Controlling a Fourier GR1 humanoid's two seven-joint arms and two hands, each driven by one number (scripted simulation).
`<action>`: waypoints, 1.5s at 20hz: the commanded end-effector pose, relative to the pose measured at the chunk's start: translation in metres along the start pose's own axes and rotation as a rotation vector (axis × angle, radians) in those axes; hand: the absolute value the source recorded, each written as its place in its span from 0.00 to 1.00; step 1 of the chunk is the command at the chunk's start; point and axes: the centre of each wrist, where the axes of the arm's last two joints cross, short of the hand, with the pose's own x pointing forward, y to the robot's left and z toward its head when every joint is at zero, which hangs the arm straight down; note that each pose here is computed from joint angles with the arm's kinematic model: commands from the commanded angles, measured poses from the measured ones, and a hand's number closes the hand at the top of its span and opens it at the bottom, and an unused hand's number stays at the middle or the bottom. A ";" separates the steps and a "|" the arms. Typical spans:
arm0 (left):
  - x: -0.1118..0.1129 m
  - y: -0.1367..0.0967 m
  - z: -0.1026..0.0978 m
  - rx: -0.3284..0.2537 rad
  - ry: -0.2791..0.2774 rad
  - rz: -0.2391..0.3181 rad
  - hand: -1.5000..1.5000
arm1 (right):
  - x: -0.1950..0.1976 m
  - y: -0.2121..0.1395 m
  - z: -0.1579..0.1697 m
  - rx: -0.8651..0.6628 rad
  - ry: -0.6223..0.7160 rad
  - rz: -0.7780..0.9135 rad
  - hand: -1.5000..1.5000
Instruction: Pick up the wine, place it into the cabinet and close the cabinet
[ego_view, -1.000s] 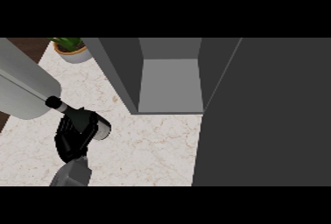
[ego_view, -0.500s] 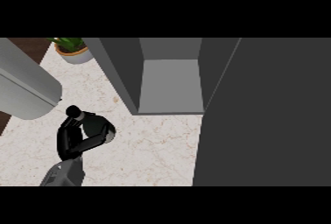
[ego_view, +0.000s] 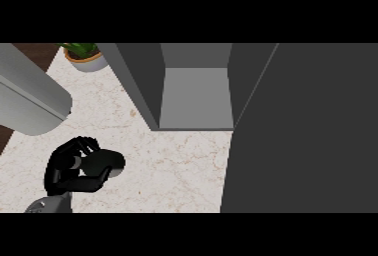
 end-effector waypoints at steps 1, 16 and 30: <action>0.021 -0.004 0.002 -0.026 -0.087 -0.002 1.00 | 0.011 0.001 0.009 0.003 -0.033 -0.045 0.00; 0.129 -0.093 -0.038 -0.164 -0.044 0.144 1.00 | 0.020 -0.001 0.013 0.022 -0.037 -0.044 0.00; 0.174 -0.194 -0.043 -0.253 -0.021 0.224 1.00 | 0.016 0.011 0.019 0.002 -0.034 -0.056 0.00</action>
